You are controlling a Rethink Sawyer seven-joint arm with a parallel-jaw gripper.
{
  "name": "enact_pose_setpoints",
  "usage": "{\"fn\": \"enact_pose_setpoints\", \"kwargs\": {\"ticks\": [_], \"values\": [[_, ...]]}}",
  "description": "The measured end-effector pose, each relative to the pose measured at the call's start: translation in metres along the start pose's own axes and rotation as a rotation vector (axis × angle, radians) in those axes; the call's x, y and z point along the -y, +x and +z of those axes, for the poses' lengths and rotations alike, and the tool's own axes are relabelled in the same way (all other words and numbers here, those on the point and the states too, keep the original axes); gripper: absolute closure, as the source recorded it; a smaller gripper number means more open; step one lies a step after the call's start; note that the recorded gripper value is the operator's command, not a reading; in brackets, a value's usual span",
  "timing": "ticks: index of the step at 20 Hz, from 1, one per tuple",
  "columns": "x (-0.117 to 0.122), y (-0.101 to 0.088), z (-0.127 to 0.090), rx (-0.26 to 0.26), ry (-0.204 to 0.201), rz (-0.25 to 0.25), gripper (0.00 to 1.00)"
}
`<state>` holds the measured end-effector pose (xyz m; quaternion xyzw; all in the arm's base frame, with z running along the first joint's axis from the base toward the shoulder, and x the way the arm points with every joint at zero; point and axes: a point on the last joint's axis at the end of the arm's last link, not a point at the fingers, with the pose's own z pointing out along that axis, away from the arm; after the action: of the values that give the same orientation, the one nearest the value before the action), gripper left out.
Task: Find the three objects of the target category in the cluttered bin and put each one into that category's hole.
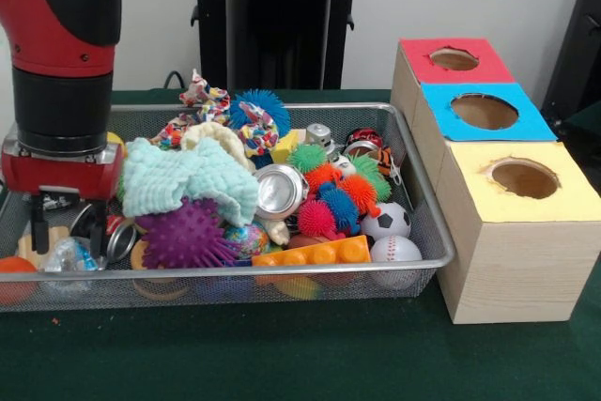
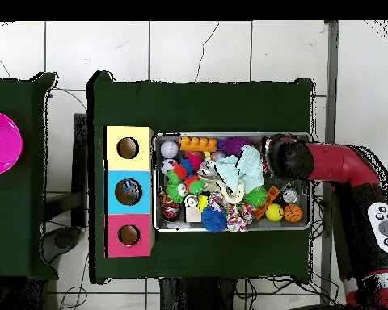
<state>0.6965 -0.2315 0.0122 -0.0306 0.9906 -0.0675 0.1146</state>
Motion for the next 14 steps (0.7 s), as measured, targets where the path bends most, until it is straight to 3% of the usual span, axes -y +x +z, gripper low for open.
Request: {"fn": "enact_pose_setpoints", "kwargs": {"ticks": [6, 14], "values": [[-0.011, -0.003, -0.005, -0.002, -0.017, 0.003, 0.0], [-0.035, -0.005, -0.004, -0.022, -0.011, -0.041, 0.0]]}}
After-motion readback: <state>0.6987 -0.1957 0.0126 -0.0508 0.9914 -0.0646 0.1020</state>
